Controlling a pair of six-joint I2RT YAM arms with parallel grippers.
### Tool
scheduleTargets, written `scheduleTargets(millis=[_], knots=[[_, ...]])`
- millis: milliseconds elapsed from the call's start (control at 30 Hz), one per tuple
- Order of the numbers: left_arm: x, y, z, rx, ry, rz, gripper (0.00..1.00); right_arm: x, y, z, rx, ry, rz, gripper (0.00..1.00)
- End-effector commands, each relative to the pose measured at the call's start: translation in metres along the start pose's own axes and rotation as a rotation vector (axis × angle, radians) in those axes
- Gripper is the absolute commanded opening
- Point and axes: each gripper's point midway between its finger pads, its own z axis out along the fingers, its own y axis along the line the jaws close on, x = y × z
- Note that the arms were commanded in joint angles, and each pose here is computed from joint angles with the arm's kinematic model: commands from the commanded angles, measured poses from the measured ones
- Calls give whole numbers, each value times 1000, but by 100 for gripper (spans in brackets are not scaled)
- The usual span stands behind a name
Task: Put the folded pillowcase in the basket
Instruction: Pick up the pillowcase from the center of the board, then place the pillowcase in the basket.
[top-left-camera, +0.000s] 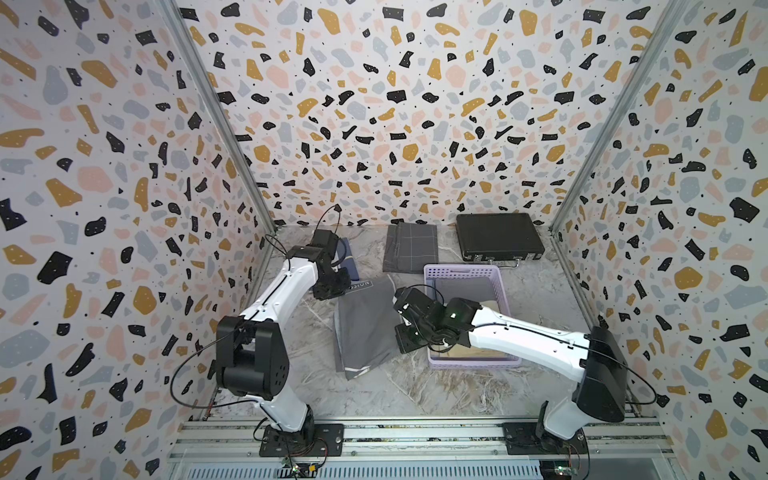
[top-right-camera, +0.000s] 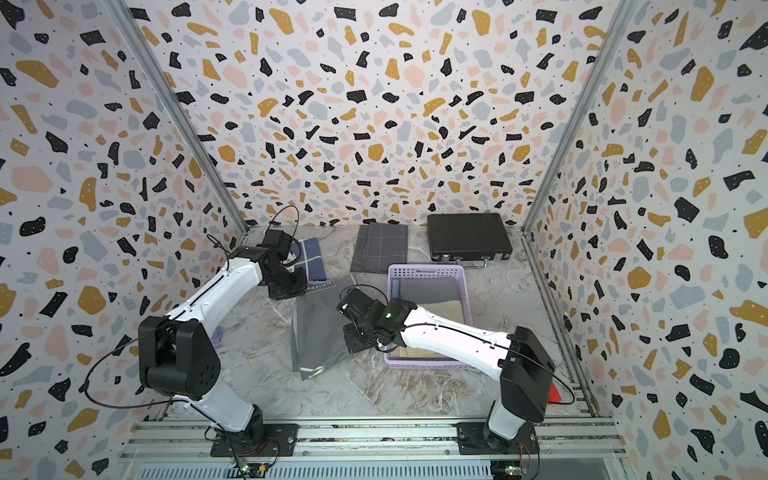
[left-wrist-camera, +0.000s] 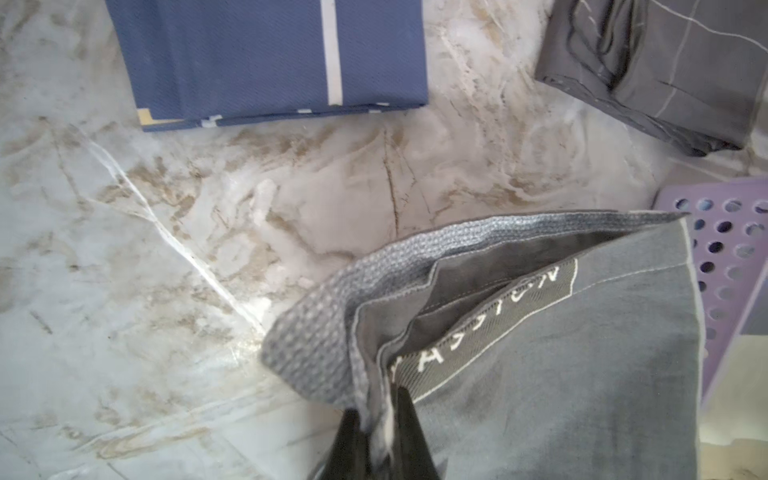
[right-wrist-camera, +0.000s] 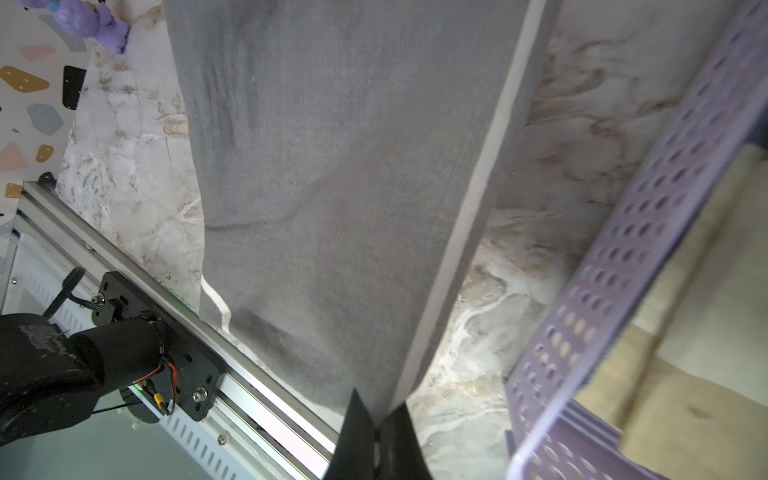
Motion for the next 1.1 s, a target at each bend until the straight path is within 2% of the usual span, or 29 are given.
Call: scheduleTargets(millis=[0, 200, 533, 700, 1067], knots=[[-10, -45, -37, 89, -87, 49, 0, -3, -49, -43, 118, -57, 41, 0], [-2, -143, -56, 232, -104, 192, 0, 16, -119, -85, 215, -90, 152, 0], [10, -284, -25, 387, -68, 398, 0, 46, -189, -114, 338, -76, 261, 0], [13, -309, -11, 408, -50, 414, 0, 59, -212, -120, 364, -48, 303, 0], [21, -315, 53, 362, 6, 447, 0, 73, -241, -104, 373, 6, 388, 0]])
